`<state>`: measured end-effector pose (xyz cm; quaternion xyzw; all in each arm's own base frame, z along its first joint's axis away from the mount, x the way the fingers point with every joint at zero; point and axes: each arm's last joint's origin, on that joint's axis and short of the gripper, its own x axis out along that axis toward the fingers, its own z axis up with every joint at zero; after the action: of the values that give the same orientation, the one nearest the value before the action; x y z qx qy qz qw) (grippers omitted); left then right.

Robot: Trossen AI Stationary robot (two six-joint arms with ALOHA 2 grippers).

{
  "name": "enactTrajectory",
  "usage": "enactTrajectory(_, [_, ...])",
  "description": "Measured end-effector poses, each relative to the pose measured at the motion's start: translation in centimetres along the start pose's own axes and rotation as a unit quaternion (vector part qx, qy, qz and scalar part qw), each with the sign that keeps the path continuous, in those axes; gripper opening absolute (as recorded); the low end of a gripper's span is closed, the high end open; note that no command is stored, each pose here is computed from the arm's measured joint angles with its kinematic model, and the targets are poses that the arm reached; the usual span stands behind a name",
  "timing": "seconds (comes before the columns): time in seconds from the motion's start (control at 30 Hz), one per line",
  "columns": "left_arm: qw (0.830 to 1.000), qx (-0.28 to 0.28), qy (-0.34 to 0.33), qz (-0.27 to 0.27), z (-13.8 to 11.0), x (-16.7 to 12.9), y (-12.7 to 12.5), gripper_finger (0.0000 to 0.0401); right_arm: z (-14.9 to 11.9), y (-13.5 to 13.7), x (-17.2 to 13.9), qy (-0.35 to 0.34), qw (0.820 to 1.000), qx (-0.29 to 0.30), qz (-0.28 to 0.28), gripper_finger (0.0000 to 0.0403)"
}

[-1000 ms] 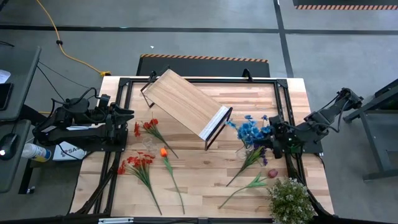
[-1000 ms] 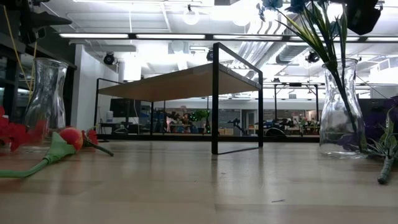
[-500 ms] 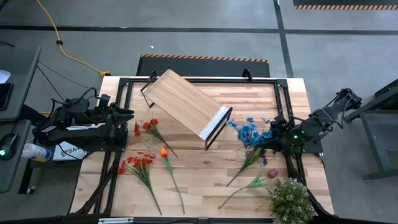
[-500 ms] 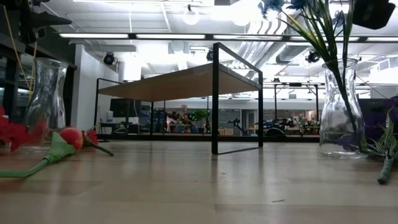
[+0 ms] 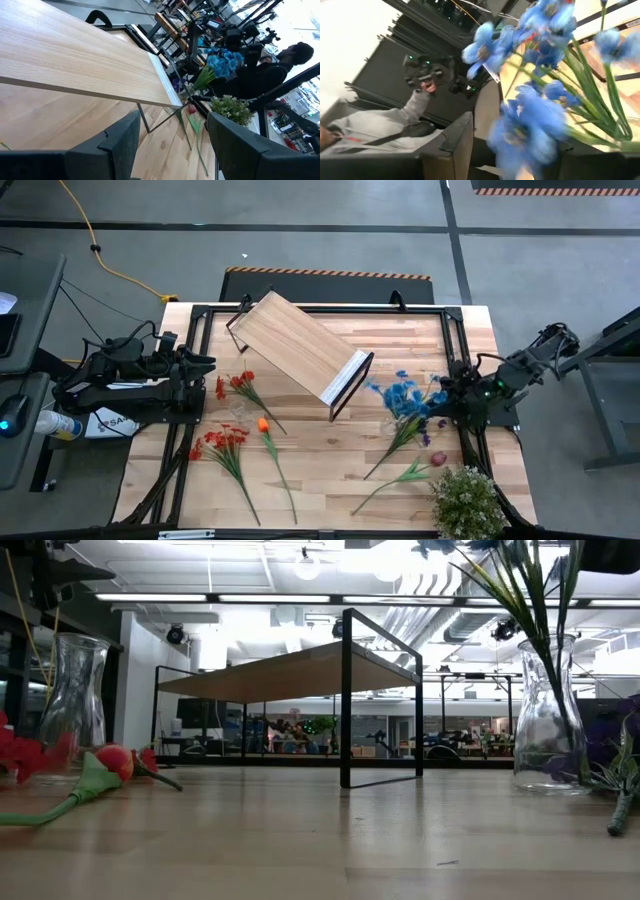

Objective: Pick and place flowers into a vace then onto a shelf
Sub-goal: Put the purple flower into the right transparent vase

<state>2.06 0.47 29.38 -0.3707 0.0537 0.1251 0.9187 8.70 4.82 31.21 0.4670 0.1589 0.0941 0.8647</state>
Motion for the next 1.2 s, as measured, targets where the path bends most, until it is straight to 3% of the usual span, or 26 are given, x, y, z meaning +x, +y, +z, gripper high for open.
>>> enactTrajectory(0.23, [1.0, 0.0, 0.0, 0.0, 0.0, 0.0, 0.0, 0.0264, 0.1, 0.0, -0.1, -0.003, 1.0, 0.006, 0.001, 0.0149])
enactTrajectory(0.47, [1.0, 0.0, 0.0, 0.0, 0.0, 0.0, 0.0, 0.0264, -0.4, -0.2, 0.3, 0.039, 0.998, 0.058, -0.005, 0.0149])
enactTrajectory(0.7, [1.0, 0.0, 0.0, 0.0, 0.0, 0.0, 0.0, 0.0264, -0.6, -0.4, 0.3, 0.05, 0.996, 0.073, -0.019, 0.0149])
enactTrajectory(1.0, [1.0, 0.0, 0.0, 0.0, 0.0, 0.0, 0.0, 0.0264, -0.9, -0.3, 0.3, 0.096, 0.985, 0.14, -0.008, 0.0147])
enactTrajectory(1.2, [1.0, 0.0, 0.0, 0.0, 0.0, 0.0, 0.0, 0.0264, -1.3, -0.5, 1.0, 0.129, 0.978, 0.158, -0.029, 0.0136])
